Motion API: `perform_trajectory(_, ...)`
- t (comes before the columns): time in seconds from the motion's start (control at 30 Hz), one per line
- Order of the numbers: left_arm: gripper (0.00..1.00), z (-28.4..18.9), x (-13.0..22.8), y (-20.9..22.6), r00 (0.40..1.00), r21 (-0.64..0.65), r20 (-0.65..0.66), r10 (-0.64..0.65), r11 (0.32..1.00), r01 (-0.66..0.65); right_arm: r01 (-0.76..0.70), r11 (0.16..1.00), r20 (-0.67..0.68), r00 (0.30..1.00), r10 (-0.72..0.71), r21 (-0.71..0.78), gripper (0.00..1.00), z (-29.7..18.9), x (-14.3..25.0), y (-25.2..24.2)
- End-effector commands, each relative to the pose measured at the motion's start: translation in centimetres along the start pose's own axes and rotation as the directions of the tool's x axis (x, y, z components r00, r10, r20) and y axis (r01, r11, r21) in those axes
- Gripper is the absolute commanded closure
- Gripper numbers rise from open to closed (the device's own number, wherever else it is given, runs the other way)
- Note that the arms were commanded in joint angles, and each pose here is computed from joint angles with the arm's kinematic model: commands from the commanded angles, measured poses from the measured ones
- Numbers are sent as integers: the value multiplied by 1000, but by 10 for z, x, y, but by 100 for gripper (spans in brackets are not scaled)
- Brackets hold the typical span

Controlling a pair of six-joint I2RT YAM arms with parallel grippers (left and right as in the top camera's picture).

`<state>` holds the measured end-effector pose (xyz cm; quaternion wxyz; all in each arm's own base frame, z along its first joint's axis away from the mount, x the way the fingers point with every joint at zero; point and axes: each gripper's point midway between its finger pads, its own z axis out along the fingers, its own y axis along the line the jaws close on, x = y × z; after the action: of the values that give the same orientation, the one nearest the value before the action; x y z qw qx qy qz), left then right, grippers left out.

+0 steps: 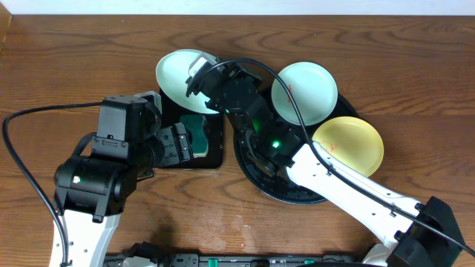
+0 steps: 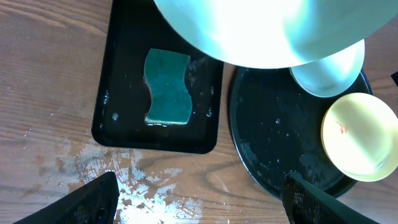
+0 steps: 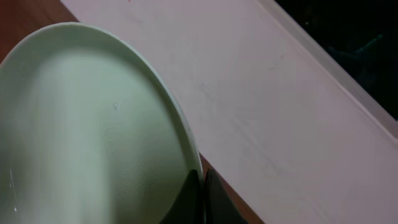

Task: Clean dirty plates on tray and stack at the side
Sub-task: 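Lift the pale green plate with right gripper, place it right of tray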

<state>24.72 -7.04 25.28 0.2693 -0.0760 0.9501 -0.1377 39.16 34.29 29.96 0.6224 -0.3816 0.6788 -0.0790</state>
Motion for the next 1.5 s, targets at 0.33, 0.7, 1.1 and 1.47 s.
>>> perform_trajectory(0.33,15,-8,-5,-4,1000,17,23,13,1000,-14,3,991,-42,999,2,134,99,-13,-6,-25)
perform_trajectory(0.7,15,-8,-6,-4,1000,17,25,13,1000,-14,-249,943,-148,947,284,219,99,-15,33,-27)
perform_trajectory(1.1,15,-6,-7,-4,1000,16,21,17,1000,-17,-911,388,-568,247,785,140,99,-43,176,-73)
perform_trajectory(1.47,15,-1,-8,-4,1000,11,9,15,1000,-16,-692,42,-227,-178,957,721,99,-160,366,-231)
